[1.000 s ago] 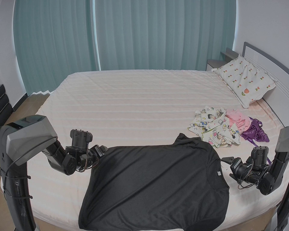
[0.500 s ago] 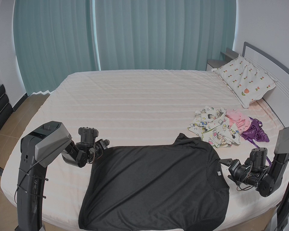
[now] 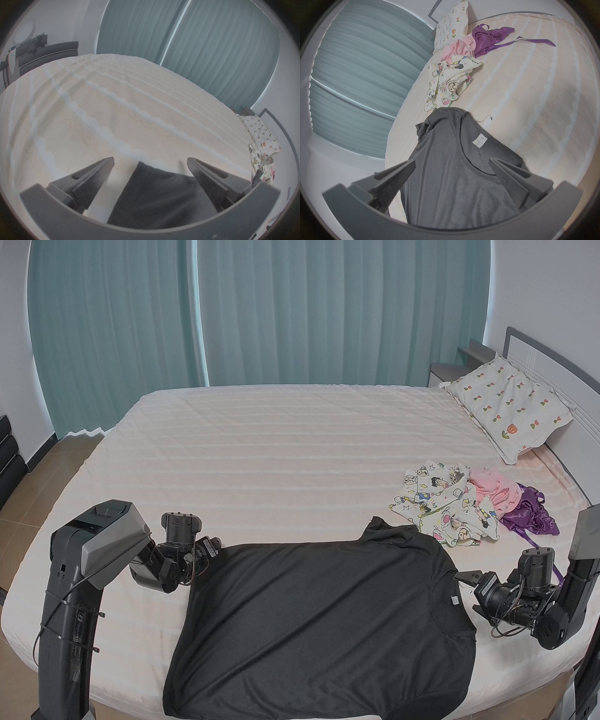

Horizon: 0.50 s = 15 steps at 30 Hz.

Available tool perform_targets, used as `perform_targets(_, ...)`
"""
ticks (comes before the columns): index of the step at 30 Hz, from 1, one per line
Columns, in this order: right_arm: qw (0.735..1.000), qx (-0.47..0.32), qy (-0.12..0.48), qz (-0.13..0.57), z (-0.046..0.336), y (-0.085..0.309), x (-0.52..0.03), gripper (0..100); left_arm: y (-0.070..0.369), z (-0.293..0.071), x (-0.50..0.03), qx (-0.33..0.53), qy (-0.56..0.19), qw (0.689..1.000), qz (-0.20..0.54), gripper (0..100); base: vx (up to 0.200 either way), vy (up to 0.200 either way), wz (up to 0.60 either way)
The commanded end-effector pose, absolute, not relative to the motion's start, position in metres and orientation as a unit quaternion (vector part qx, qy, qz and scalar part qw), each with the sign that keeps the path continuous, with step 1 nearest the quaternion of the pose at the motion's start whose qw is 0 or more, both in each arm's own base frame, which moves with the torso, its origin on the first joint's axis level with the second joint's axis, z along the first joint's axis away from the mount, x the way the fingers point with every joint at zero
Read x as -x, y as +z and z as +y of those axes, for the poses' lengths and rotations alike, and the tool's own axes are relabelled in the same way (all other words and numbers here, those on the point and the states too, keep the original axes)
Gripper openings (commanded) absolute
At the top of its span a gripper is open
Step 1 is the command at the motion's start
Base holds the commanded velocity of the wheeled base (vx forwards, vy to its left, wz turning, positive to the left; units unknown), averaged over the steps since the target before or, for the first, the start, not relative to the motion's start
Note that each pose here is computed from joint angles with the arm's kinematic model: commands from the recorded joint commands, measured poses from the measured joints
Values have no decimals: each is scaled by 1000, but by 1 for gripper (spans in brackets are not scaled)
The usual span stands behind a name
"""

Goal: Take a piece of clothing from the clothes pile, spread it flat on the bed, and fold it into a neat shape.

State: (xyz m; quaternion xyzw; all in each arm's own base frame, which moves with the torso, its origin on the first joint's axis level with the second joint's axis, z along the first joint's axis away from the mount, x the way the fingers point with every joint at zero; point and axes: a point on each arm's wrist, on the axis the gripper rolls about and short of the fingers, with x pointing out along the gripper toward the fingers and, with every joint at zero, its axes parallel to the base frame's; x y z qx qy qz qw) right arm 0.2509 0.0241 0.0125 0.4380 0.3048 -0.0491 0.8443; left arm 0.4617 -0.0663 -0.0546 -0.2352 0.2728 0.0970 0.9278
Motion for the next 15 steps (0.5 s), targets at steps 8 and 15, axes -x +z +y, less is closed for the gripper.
perform_targets(8, 844, -438, -49, 306, 24, 12, -251, 100, -52, -62, -461, 238, 102, 932, 254, 0, 0, 0, 0)
perform_targets(15, 844, -438, -50, 307, 24, 11, -251, 100, -31, -35, -470, 242, 139, 937, 209, 0, 0, 0, 0)
